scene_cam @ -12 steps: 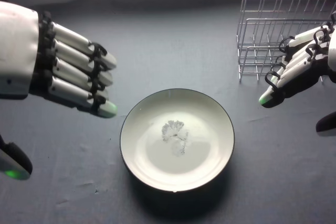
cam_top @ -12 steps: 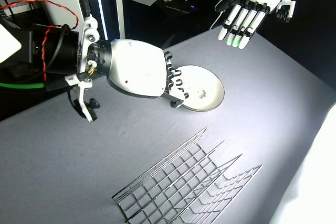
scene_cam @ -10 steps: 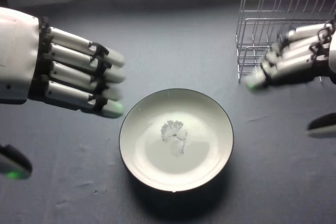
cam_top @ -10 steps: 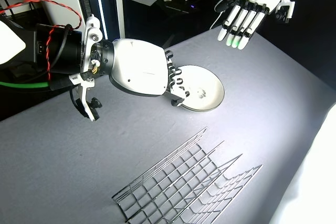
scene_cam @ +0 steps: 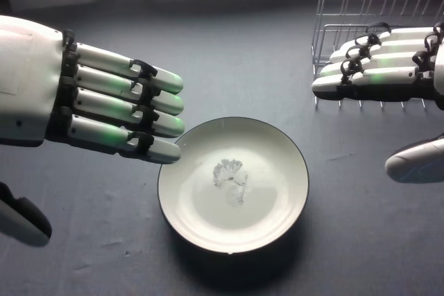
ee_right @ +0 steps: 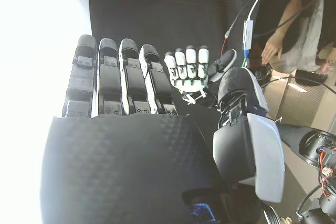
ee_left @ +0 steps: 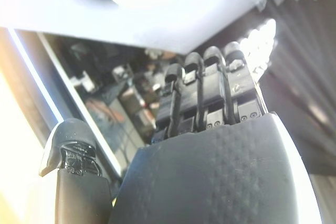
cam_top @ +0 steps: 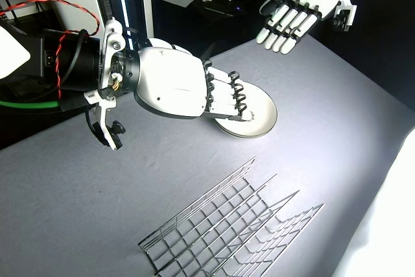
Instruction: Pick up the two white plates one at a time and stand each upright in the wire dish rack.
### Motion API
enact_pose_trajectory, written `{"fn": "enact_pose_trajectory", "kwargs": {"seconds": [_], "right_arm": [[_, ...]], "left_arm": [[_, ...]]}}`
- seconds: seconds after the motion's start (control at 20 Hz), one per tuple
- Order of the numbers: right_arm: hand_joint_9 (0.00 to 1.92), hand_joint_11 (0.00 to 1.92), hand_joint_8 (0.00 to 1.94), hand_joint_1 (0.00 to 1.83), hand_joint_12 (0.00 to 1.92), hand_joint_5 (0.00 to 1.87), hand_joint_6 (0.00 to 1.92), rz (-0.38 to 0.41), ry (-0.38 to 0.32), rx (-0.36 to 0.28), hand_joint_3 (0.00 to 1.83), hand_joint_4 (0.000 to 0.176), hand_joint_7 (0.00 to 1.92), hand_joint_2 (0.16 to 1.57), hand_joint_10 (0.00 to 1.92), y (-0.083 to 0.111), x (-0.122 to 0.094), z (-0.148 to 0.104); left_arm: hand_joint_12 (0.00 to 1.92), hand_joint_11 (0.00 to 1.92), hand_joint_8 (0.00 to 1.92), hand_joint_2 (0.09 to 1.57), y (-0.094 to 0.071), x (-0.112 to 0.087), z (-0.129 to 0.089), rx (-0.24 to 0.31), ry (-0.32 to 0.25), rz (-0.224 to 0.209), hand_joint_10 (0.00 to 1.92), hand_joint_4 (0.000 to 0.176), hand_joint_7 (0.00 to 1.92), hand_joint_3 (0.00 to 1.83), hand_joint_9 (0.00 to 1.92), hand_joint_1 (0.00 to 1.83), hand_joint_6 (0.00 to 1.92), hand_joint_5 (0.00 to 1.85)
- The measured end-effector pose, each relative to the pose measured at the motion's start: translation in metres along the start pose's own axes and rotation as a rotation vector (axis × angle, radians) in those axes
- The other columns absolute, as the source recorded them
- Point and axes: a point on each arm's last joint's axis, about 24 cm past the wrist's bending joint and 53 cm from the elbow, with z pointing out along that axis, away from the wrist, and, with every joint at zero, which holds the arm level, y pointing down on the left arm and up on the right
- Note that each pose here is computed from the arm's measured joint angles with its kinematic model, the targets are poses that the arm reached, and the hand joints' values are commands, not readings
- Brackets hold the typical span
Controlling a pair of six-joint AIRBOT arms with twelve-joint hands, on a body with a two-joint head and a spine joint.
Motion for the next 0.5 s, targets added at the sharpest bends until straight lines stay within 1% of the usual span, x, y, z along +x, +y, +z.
{"fn": "enact_pose_trajectory", "kwargs": {"seconds": [0.05, 0.1, 0.2, 0.25, 0.3, 0.35, 0.4, 0.45, 0.5], "right_arm": [[0.04, 0.0, 0.0, 0.0, 0.15, 0.09, 0.0, 0.0, 0.0, -0.001, 0.0, 0.0, 0.06, 1.23, 0.0, 0.0, 0.0, 0.0], [0.05, 0.0, 0.0, 0.0, 0.18, 0.1, 0.0, 0.0, 0.0, -0.001, 0.0, 0.0, 0.08, 1.24, 0.0, 0.0, 0.0, 0.0], [0.06, 0.0, 0.0, 0.0, 0.21, 0.08, 0.0, 0.0, 0.0, -0.001, 0.0, 0.0, 0.08, 1.24, 0.0, 0.0, 0.0, 0.0], [0.06, 0.0, 0.0, 0.0, 0.19, 0.08, 0.0, -0.001, 0.0, -0.002, 0.0, 0.0, 0.07, 1.25, 0.0, 0.0, 0.0, 0.0], [0.1, 0.0, 0.0, 0.0, 0.29, 0.12, 0.0, -0.001, 0.0, 0.0, 0.0, 0.0, 0.12, 1.25, 0.0, 0.0, 0.0, 0.0], [0.1, 0.0, 0.0, 0.0, 0.31, 0.1, 0.0, -0.001, 0.0, -0.002, 0.0, 0.0, 0.11, 1.25, 0.0, 0.0, 0.0, 0.0], [0.06, 0.0, 0.0, 0.0, 0.23, 0.06, 0.0, -0.002, 0.0, -0.001, 0.0, 0.0, 0.07, 1.26, 0.0, 0.0, 0.0, 0.0], [0.05, 0.0, 0.01, 0.0, 0.18, 0.06, 0.0, -0.002, 0.001, -0.002, 0.0, 0.0, 0.07, 1.26, 0.0, 0.0, 0.0, 0.0], [0.05, 0.0, 0.01, 0.0, 0.17, 0.07, 0.01, -0.003, 0.001, -0.004, 0.0, 0.0, 0.08, 1.26, 0.0, 0.001, 0.0, 0.0]], "left_arm": [[0.0, 0.0, 0.0, 1.16, 0.002, 0.001, 0.0, -0.003, 0.008, -0.006, 0.0, 0.0, 0.06, 0.0, 0.03, 0.0, 0.0, 0.09], [0.0, 0.01, 0.0, 1.16, 0.001, 0.002, -0.001, -0.002, 0.02, -0.015, 0.01, 0.0, 0.07, 0.0, 0.03, 0.0, 0.01, 0.1], [0.0, 0.0, 0.0, 1.16, -0.002, 0.01, -0.001, 0.011, 0.06, -0.023, 0.0, 0.0, 0.07, 0.0, 0.03, 0.0, 0.0, 0.1], [0.0, 0.0, 0.0, 1.16, -0.004, 0.018, -0.001, 0.016, 0.094, -0.019, 0.0, 0.0, 0.07, 0.0, 0.03, 0.0, 0.0, 0.1], [0.0, 0.01, 0.0, 1.16, -0.006, 0.026, -0.001, 0.027, 0.123, -0.012, 0.0, 0.0, 0.06, 0.0, 0.02, 0.0, 0.0, 0.09], [0.0, 0.0, 0.0, 1.16, -0.009, 0.03, -0.002, 0.039, 0.141, -0.008, 0.0, 0.0, 0.04, 0.0, 0.01, 0.0, 0.0, 0.06], [0.01, 0.02, 0.0, 1.17, -0.012, 0.036, -0.001, 0.066, 0.164, 0.008, 0.01, 0.0, 0.05, 0.0, 0.02, 0.0, 0.0, 0.07], [0.01, 0.03, 0.01, 1.17, -0.012, 0.039, 0.001, 0.078, 0.171, 0.003, 0.01, 0.0, 0.06, 0.01, 0.03, 0.0, 0.01, 0.09], [0.02, 0.05, 0.01, 1.16, -0.01, 0.045, 0.005, 0.089, 0.19, 0.001, 0.02, 0.0, 0.08, 0.0, 0.05, 0.0, 0.02, 0.12]]}}
